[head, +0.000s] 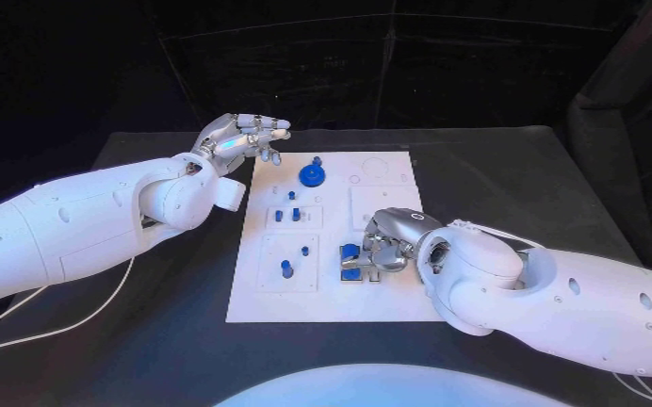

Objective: Assemble the parts on the task board

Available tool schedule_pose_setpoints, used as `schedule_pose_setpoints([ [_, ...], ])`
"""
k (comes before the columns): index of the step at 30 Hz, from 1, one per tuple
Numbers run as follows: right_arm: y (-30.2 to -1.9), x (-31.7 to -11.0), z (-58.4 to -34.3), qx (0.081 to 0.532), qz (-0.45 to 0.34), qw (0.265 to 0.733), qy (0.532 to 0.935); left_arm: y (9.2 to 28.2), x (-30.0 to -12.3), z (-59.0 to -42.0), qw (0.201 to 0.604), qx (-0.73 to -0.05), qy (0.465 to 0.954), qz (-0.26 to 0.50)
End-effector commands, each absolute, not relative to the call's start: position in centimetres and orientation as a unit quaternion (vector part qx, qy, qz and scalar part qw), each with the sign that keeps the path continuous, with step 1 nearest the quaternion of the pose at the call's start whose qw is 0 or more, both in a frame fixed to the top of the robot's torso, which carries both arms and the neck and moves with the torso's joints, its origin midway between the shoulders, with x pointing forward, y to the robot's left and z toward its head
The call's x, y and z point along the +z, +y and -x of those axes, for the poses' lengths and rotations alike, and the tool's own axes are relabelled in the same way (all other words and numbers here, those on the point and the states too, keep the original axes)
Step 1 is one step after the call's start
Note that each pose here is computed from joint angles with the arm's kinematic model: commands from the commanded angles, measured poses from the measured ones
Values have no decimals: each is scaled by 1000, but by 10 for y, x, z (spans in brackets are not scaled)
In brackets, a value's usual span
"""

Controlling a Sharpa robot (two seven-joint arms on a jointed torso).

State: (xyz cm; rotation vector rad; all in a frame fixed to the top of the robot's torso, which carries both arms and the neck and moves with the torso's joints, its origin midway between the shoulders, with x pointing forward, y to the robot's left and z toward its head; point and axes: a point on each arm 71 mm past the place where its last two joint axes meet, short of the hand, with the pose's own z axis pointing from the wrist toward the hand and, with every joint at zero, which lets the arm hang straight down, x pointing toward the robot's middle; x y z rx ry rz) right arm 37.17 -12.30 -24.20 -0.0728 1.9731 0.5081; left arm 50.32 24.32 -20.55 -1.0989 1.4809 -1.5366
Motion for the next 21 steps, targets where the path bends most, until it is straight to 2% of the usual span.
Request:
schedule_pose_setpoints([
  [1,-122,-240,-369,232,38,518,822,242,-205,-503,357,-601,575,425],
  [21,-124,-244,-377,229,25,525,819,242,-205,-503,357,-600,576,425],
])
